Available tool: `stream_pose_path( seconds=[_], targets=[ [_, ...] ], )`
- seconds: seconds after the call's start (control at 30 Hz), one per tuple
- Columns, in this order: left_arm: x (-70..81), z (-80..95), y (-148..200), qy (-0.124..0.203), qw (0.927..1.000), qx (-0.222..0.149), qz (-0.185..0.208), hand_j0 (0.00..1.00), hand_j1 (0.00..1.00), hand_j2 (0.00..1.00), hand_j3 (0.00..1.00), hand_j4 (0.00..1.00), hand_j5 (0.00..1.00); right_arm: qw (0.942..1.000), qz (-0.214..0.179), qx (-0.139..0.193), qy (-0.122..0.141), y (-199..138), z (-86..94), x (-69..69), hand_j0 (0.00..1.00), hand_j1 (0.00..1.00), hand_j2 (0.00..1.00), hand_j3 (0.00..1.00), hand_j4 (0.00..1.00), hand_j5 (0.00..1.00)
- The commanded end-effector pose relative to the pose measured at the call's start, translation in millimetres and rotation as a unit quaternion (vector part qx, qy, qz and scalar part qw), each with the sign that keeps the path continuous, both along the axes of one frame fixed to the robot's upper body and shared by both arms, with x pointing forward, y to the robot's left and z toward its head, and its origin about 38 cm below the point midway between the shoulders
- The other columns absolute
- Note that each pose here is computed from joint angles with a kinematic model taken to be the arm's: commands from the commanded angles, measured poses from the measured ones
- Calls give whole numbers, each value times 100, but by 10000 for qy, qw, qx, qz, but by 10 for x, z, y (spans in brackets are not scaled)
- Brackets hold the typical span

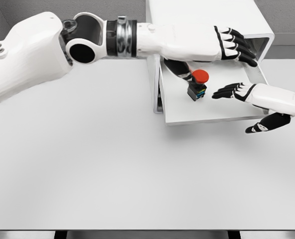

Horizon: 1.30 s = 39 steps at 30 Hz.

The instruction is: Slide open multi-storey tabletop storage cabinets and put open load switch and slide close multi-storey tabletop storage cabinets

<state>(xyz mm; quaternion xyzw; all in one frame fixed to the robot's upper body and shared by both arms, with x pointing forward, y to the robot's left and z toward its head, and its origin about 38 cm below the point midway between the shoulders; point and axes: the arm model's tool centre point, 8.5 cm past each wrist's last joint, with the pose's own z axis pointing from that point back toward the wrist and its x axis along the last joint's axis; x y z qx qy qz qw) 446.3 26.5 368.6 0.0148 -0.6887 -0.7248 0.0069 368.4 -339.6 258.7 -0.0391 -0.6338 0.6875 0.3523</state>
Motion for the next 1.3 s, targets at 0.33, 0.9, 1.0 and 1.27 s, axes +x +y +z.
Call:
stream_pose_path(
  seconds=[0.33,0.9,1.0,1.27],
  targets=[
    [-31,-143,2190,238,9801,-450,1917,100,100,100,100,100,100,9999,-133,12,17,-49,-36,97,100,100,100,100,100,100],
    [-430,-1438,3009,1634,9424,-181,2912,100,100,100,100,100,100,9993,-308,182,-123,-37,3,361,100,100,100,100,100,100],
    [-426,-1524,3060,1707,9386,-105,2996,100,100,100,100,100,100,9993,-269,208,-152,4,15,385,100,100,100,100,100,100],
    [-434,-1661,3163,1829,9310,-31,3158,100,100,100,100,100,100,9987,-345,314,-193,91,-2,635,100,100,100,100,100,100]
  ],
)
